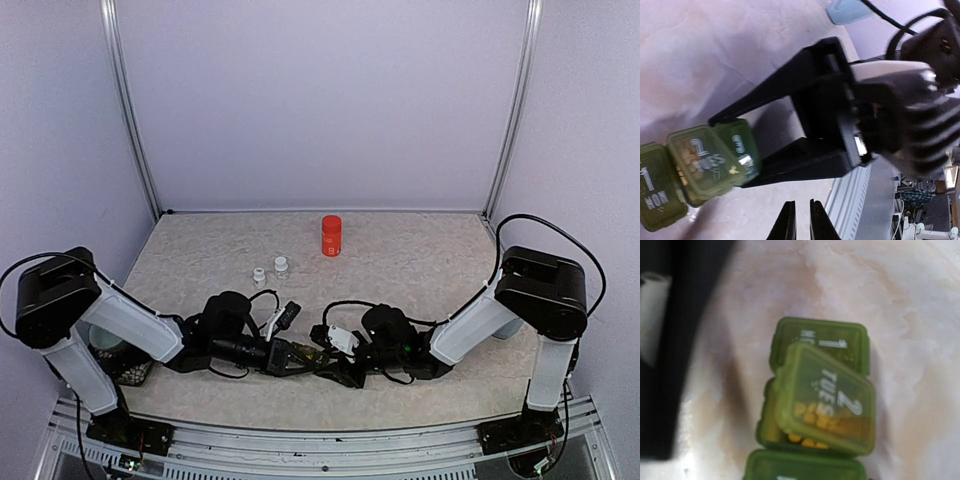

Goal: Sort the pills into containers

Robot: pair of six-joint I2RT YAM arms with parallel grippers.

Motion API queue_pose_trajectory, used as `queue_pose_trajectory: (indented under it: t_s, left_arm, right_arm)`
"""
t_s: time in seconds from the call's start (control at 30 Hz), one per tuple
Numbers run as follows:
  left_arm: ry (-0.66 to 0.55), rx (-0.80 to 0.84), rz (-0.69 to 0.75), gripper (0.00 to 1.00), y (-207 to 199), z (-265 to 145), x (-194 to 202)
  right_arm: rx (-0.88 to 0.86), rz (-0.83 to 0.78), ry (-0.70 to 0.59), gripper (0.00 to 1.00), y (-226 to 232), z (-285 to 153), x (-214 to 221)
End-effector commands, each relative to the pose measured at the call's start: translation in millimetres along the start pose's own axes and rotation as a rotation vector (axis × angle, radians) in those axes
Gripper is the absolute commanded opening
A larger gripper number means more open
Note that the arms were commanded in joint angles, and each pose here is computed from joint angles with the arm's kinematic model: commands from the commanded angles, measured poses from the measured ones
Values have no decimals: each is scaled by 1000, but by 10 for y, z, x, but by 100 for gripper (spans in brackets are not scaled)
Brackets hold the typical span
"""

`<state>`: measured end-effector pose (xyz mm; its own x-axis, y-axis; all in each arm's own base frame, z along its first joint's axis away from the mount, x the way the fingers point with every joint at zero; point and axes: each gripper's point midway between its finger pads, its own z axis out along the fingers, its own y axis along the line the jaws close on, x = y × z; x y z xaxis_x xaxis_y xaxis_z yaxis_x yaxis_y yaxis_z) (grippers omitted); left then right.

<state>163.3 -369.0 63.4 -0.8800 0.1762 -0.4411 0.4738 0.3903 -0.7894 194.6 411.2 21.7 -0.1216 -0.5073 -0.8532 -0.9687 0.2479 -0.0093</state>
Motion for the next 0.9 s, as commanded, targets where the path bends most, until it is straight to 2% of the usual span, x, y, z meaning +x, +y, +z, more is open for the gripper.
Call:
queue_pose_trajectory:
  t_s: [0.0,0.1,0.27,0.43,0.87]
  left_arm:
    - [-22,155,145,12,-539,-115,-162]
    - [-49,109,157,12,-549,-143,-281]
    - [-112,-8,64,12,-190,-164,-468]
    - [-98,-35,22,11,20,-82,-434]
    - [-100,-69,15,10,127,-19,-525]
  right_arm:
    - [-7,26,61,44,3,-5,158]
    - [-6,26,59,44,0,-6,150]
    - [-6,27,55,44,3,-17,139]
    - [-4,28,54,44,3,-36,138]
    - [-12,30,54,43,14,-29,136]
